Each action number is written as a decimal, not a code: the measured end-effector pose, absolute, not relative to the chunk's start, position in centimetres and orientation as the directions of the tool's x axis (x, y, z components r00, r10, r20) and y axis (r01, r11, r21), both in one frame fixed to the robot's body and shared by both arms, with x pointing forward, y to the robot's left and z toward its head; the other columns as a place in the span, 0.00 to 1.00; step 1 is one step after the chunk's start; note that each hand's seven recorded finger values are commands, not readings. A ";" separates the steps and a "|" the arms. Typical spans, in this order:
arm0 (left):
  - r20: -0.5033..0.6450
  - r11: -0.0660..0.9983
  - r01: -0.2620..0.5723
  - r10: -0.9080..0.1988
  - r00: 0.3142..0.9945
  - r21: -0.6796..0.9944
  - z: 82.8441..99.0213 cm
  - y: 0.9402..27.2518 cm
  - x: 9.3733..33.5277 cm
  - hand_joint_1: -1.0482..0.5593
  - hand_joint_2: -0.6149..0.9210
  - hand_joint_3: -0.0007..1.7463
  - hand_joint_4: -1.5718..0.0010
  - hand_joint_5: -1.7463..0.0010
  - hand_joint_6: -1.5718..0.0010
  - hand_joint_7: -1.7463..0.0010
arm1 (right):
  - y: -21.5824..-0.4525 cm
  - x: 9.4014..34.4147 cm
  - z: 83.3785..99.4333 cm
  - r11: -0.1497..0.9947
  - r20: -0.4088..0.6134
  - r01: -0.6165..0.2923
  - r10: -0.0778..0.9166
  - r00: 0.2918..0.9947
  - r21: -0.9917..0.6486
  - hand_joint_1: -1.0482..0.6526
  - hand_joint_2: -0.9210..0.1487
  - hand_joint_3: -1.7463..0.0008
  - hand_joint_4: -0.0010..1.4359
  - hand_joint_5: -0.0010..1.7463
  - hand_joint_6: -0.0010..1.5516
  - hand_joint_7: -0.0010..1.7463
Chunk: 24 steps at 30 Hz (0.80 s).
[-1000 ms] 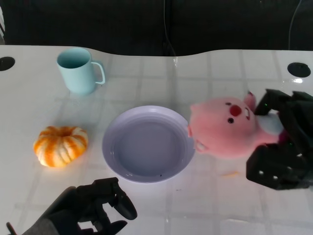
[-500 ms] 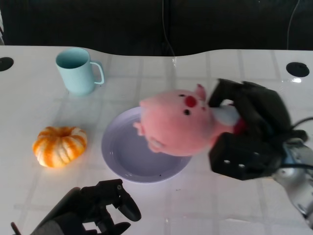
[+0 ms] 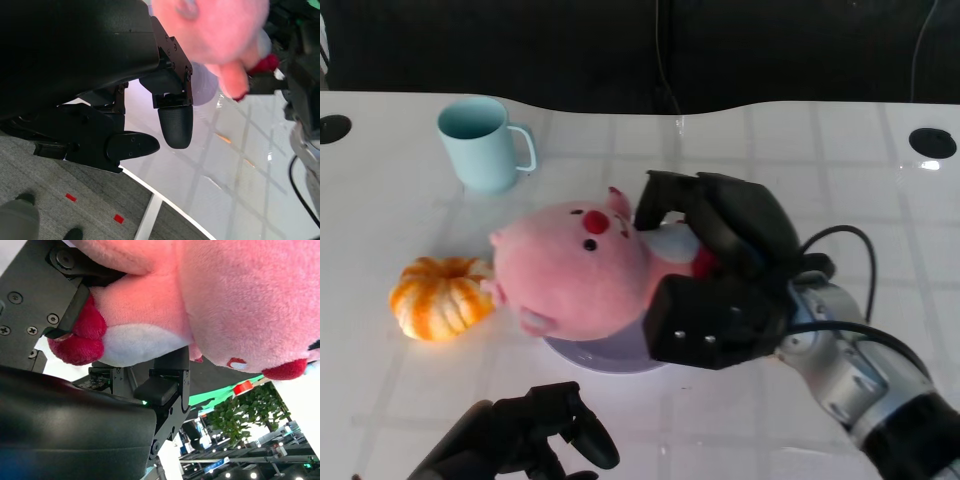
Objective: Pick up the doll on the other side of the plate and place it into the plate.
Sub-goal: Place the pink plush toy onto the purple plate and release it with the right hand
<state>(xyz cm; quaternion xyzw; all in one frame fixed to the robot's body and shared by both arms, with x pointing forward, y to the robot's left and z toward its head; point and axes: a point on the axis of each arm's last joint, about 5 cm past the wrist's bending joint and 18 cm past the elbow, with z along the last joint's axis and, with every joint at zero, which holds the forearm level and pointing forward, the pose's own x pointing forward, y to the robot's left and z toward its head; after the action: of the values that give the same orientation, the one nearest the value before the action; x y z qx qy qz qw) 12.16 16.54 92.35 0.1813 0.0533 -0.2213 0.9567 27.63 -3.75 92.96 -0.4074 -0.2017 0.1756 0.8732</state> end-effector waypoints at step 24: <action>-0.176 0.835 0.443 -0.407 0.896 0.327 92.5 16.3 12.3 0.57 1.00 0.26 0.63 0.16 0.64 0.26 | -6.0 27.0 95.5 0.326 -0.078 -0.362 0.640 0.764 -0.873 0.24 0.00 0.85 0.04 0.27 0.18 0.01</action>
<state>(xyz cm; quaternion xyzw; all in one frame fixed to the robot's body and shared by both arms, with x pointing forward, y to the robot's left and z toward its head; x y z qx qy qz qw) 12.27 16.34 92.51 0.1823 0.0495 -0.2221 0.9566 26.96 -5.98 95.50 -0.4892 -0.1423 0.3126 0.8017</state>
